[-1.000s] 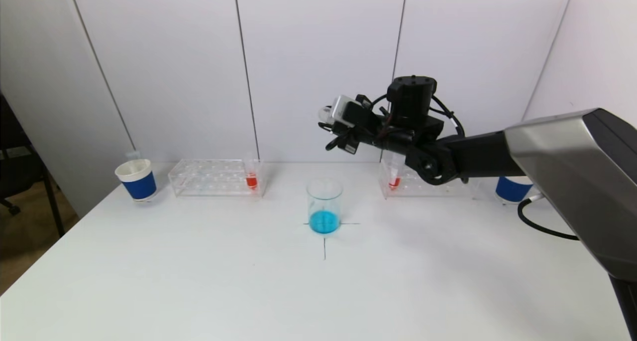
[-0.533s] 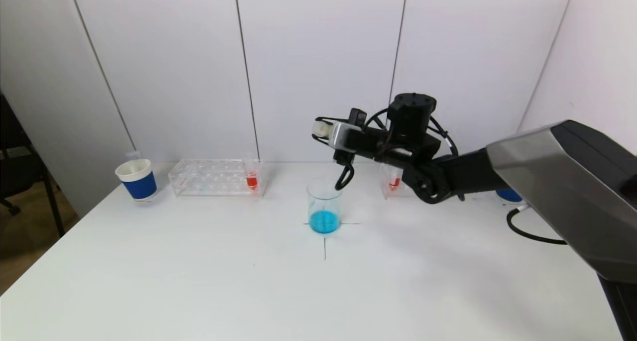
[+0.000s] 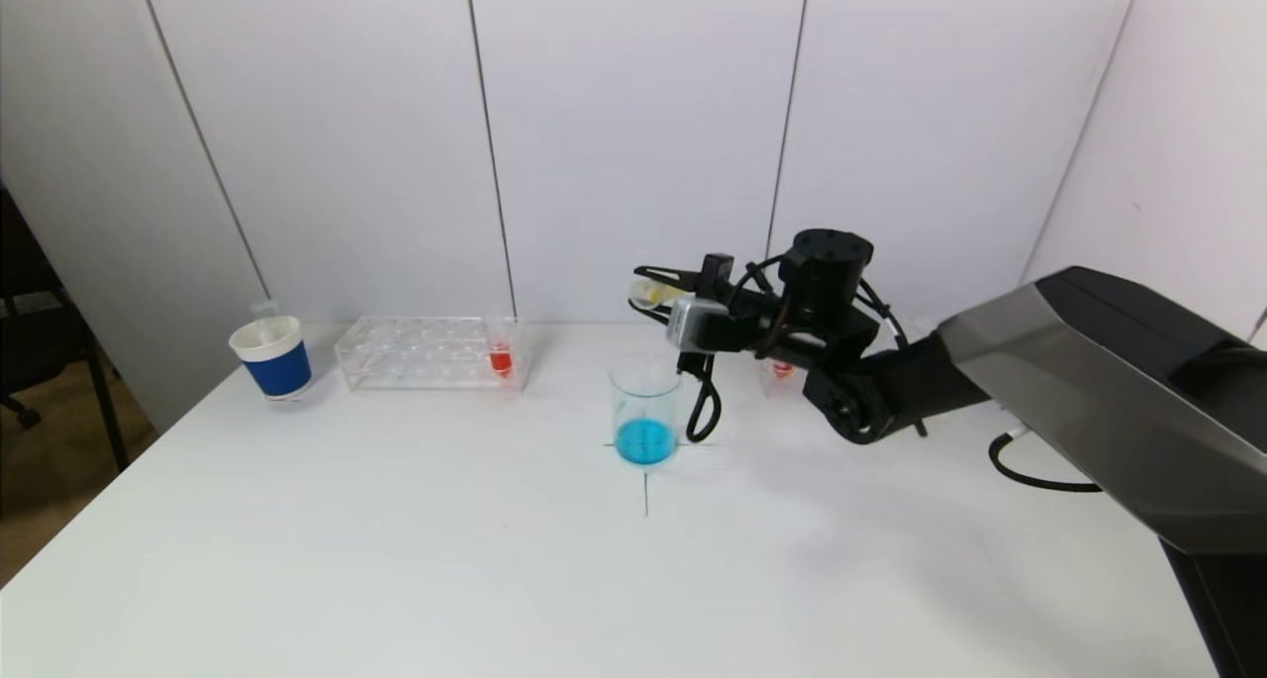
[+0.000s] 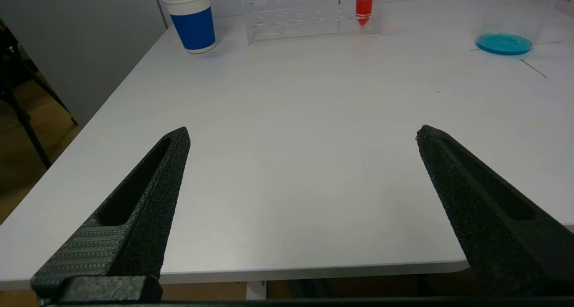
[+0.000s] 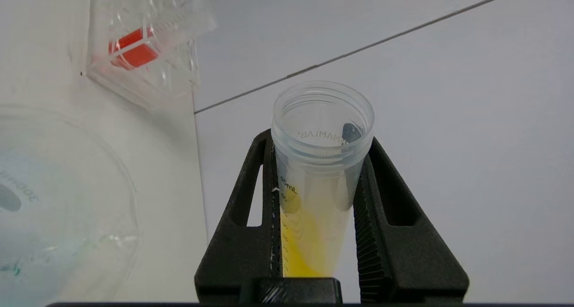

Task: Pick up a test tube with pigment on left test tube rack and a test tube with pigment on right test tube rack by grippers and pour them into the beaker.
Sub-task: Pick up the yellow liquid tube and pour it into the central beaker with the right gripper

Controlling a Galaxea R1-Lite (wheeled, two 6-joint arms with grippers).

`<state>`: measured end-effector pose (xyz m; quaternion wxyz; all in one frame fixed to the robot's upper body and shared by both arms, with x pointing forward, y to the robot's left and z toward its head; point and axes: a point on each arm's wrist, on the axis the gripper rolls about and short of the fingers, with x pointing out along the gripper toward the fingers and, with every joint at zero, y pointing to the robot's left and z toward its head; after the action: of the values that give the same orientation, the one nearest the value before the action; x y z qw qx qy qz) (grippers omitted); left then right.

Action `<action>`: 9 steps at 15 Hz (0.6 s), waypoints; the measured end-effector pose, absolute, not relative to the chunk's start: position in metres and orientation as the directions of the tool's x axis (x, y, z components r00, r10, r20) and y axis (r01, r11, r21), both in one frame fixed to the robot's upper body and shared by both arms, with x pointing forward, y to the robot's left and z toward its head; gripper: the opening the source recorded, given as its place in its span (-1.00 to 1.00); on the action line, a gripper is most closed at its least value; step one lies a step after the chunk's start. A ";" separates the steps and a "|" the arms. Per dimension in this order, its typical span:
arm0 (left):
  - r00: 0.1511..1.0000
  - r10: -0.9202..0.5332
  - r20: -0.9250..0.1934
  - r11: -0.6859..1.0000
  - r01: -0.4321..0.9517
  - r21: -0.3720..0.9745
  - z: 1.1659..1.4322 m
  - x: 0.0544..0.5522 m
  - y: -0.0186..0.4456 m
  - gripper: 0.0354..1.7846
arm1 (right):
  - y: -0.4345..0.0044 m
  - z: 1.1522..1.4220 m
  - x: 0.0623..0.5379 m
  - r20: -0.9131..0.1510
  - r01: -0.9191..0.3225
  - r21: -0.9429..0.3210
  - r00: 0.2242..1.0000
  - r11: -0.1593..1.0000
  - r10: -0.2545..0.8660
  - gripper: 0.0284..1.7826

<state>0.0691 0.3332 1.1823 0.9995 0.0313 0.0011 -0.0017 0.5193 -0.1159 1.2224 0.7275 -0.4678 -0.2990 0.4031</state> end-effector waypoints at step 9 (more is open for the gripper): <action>1.000 -0.004 -0.003 0.998 0.004 0.062 1.182 0.069 0.333 0.98 | -0.129 1.209 0.522 0.050 -0.172 -0.972 0.512 0.160 0.857 -0.45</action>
<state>0.0691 0.3332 1.1822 0.9995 0.0313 0.0013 -0.0020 0.5222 -0.1293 1.2094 0.6894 -0.5299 -0.3233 0.3734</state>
